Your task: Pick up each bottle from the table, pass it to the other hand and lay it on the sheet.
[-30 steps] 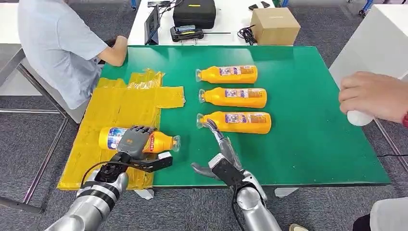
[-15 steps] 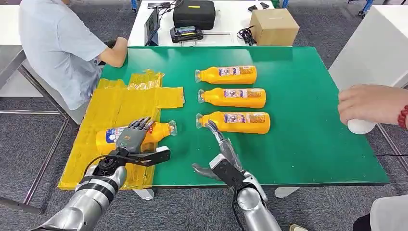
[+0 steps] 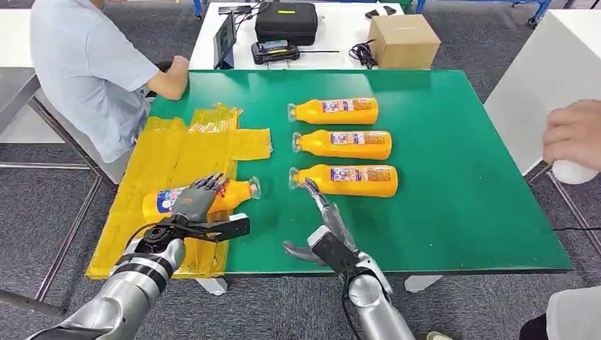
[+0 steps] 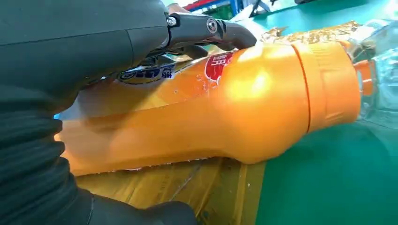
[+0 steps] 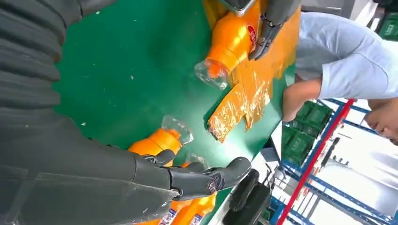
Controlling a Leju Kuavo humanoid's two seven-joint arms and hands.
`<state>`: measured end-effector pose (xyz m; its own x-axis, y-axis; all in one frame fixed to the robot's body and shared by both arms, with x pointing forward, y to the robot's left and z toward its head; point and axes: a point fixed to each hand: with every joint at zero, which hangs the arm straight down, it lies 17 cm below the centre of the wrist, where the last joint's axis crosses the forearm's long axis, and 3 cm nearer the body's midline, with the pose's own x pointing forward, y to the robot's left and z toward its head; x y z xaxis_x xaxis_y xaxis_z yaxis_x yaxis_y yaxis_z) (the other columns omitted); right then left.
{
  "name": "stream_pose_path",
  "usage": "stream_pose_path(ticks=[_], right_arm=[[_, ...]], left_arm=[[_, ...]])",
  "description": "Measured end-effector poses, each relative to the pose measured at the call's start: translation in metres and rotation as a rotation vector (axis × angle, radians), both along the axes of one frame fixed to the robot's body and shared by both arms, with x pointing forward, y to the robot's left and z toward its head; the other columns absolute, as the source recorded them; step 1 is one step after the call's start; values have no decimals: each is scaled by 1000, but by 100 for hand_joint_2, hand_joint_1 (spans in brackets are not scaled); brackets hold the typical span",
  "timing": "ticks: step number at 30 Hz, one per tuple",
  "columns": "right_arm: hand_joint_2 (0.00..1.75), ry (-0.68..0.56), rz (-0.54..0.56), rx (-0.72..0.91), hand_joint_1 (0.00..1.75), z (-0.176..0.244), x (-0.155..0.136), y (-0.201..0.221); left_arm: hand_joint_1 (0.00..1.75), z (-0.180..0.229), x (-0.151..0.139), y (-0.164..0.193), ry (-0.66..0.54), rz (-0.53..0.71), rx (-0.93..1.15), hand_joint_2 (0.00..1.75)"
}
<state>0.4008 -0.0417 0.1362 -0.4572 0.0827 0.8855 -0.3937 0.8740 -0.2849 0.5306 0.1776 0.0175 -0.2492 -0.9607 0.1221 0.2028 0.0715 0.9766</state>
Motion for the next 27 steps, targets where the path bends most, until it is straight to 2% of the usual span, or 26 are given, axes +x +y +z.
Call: stream_pose_path(ticks=[6,11,14,19,26,27], right_arm=[[175,0,-4,-1,0,-2,0,-2],[175,8,-20,-18,0,-6,-1,-4],[175,12,-32,-29,0,-7,-3,-6],[175,11,-43,-35,0,-4,-3,-5],[175,9,-65,-24,0,4,0,-8],[0,12,-69,-10,0,6,1,-10]], left_arm=[[0,10,-4,-11,-79,-36,-30,175],[0,33,-15,-40,-200,-55,-72,175],[0,68,-25,-62,-330,-60,-132,175],[0,125,-41,-80,-527,-69,-192,175],[0,190,-63,-89,-712,-72,-299,175],[0,200,-66,-88,-731,-69,-332,175]])
